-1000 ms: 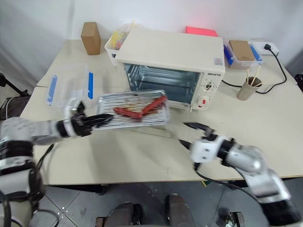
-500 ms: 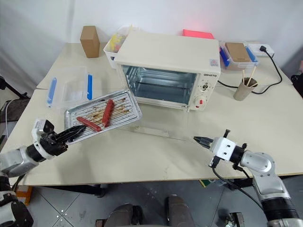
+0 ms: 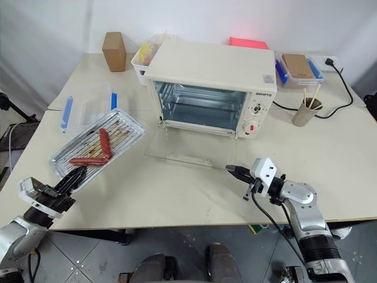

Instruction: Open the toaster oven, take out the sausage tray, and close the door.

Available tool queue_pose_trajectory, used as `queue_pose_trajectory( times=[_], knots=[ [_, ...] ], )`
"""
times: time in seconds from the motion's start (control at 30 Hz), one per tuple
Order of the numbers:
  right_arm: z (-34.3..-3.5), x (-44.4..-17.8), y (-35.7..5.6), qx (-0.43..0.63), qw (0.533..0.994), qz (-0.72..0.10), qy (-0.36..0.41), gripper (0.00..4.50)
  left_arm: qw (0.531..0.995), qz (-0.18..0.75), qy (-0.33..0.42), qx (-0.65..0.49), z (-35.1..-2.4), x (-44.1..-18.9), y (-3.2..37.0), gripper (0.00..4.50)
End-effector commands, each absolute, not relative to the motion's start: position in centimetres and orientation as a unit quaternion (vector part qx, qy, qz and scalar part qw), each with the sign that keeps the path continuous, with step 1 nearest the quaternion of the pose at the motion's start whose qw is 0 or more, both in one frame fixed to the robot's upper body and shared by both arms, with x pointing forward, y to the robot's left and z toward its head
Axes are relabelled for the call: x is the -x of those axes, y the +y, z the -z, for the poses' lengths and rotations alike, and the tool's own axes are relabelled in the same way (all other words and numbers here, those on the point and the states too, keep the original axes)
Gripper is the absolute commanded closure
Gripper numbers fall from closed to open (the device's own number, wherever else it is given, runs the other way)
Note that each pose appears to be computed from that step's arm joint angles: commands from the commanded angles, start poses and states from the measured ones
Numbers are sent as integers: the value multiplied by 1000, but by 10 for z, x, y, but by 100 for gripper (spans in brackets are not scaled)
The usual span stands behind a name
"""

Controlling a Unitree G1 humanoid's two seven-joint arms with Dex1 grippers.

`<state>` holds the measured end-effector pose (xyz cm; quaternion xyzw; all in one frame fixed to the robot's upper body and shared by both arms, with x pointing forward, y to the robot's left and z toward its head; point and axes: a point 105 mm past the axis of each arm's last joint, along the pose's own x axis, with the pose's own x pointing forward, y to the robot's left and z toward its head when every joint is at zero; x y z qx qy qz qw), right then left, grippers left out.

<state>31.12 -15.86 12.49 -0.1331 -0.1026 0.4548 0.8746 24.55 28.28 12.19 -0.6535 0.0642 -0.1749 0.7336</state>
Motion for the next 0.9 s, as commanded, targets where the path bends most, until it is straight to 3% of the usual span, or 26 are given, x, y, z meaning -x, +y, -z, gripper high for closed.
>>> queue_pose_trajectory(
  times=[0.03,0.3,0.33,0.47,0.8,0.83,0.9],
  knots=[
    [-168,-309,-164,97,880,-430,-177,448,743,182,36,643,-135,-239,284,450],
    [-229,-308,-175,-34,879,-418,-229,448,747,207,54,629,-138,-237,274,450],
    [-231,-305,-176,-39,876,-425,-225,432,747,211,61,628,-137,-237,272,450],
    [-226,-294,-181,-3,872,-448,-198,343,743,235,91,621,-136,-239,262,450],
    [-185,-251,-201,66,875,-467,-111,29,718,326,198,582,-136,-247,225,450],
    [-181,-244,-205,76,876,-465,-102,4,711,339,216,577,-135,-250,218,450],
    [-173,-232,-209,92,879,-459,-90,1,693,364,266,563,-130,-251,203,450]
  ],
)
